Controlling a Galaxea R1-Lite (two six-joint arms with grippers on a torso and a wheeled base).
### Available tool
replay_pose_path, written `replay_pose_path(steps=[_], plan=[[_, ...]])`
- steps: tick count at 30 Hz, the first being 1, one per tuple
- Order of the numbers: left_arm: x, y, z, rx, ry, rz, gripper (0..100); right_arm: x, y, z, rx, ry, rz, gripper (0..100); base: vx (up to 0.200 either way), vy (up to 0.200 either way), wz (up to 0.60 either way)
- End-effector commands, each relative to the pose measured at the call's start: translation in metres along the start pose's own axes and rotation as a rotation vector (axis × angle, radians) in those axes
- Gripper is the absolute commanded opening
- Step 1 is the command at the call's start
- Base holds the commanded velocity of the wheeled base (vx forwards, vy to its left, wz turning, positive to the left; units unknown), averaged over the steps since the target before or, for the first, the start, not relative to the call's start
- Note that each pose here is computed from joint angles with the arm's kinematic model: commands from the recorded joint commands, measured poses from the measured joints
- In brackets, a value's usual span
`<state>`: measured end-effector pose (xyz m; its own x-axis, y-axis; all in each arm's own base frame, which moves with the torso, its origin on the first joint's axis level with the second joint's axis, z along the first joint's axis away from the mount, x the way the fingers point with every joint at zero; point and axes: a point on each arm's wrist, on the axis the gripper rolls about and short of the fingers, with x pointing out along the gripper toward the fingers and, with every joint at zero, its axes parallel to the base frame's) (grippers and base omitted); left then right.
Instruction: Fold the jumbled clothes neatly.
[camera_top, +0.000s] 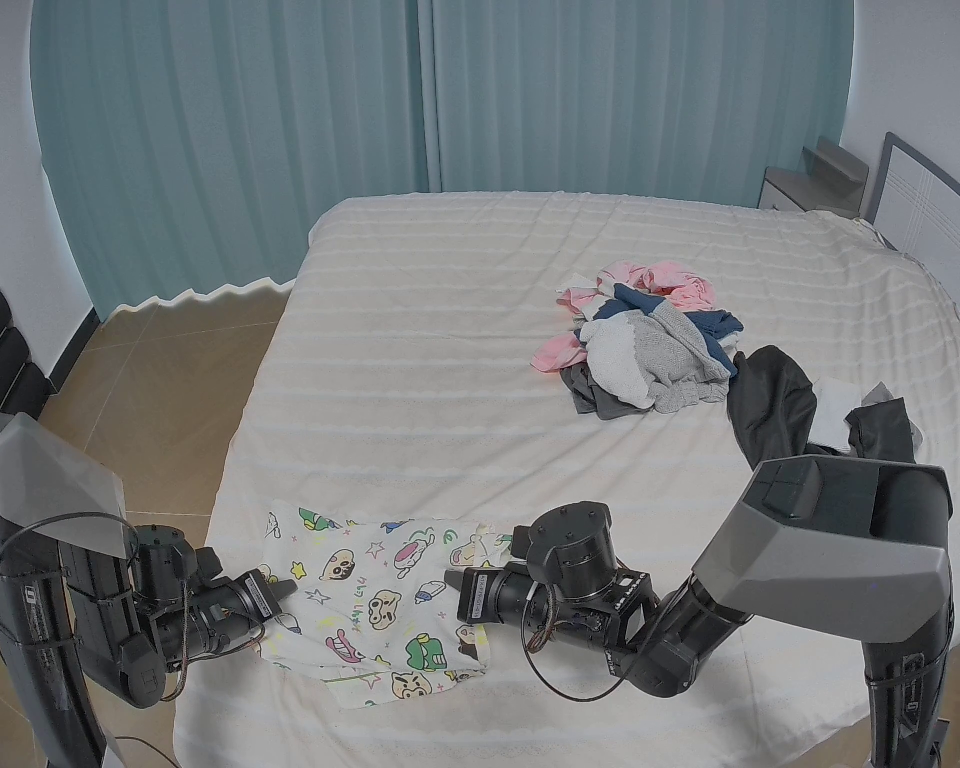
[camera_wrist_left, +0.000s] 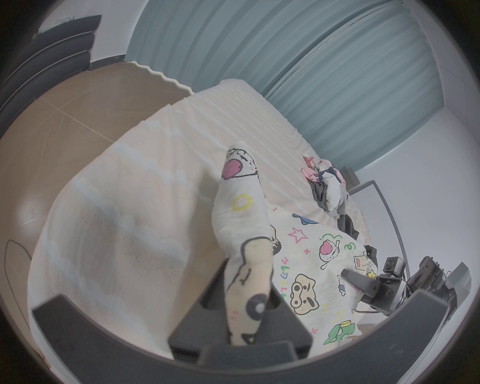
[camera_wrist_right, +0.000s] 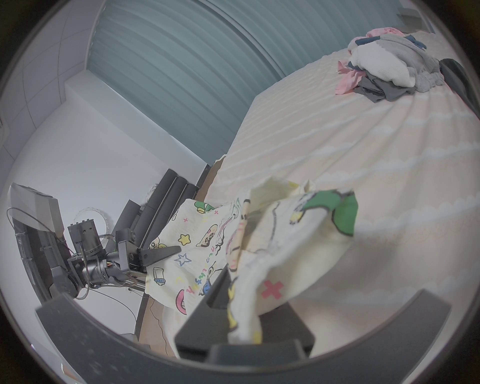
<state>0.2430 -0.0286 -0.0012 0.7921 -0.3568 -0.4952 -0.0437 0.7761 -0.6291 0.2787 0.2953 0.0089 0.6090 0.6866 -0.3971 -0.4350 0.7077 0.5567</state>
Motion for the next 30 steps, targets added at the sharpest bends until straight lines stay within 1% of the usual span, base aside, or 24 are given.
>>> replay_pose_path(steps=[1,6,9,12,15,18,19,22,23,26,30], plan=[[-0.004,-0.005,0.004,0.01,-0.03,-0.02,0,-0.004,0.006,0.005,-0.001,-0.015,0.014,0,0.0,0.0,0.0],[-0.006,-0.014,0.001,0.026,-0.024,-0.045,0,-0.011,0.01,0.01,-0.001,-0.024,0.023,0,0.0,0.0,0.0],[-0.006,-0.022,-0.001,-0.006,-0.042,-0.044,0,-0.015,0.011,0.011,-0.001,-0.025,0.021,0,0.0,0.0,0.0],[-0.009,-0.034,-0.001,-0.037,-0.067,-0.067,0,-0.021,0.011,0.011,0.0,-0.021,0.019,0,0.0,0.0,0.0],[-0.011,-0.038,-0.002,-0.037,-0.065,-0.082,0,-0.026,0.011,0.011,0.0,-0.017,0.014,0,0.0,0.0,0.0],[-0.015,-0.045,-0.007,-0.041,-0.043,-0.104,0,-0.045,0.013,0.011,0.002,-0.016,0.015,0,0.0,0.0,0.0],[-0.016,-0.048,-0.008,-0.037,-0.043,-0.115,0,-0.052,0.014,0.013,0.003,-0.032,0.029,0,0.0,0.0,0.0],[-0.016,-0.049,-0.009,-0.035,-0.04,-0.117,0,-0.057,0.014,0.014,0.017,-0.058,0.047,0,0.0,0.0,0.0],[-0.016,-0.051,-0.011,-0.031,-0.042,-0.112,0,-0.06,0.013,0.015,0.043,-0.077,0.059,0,0.0,0.0,0.0],[-0.015,-0.052,-0.014,-0.027,-0.047,-0.099,0,-0.059,0.006,0.015,0.054,-0.078,0.048,0,0.0,0.0,0.0],[-0.016,-0.055,-0.018,-0.018,-0.042,-0.095,0,-0.061,0.005,0.019,0.057,-0.088,0.047,0,0.0,-0.2,0.0]])
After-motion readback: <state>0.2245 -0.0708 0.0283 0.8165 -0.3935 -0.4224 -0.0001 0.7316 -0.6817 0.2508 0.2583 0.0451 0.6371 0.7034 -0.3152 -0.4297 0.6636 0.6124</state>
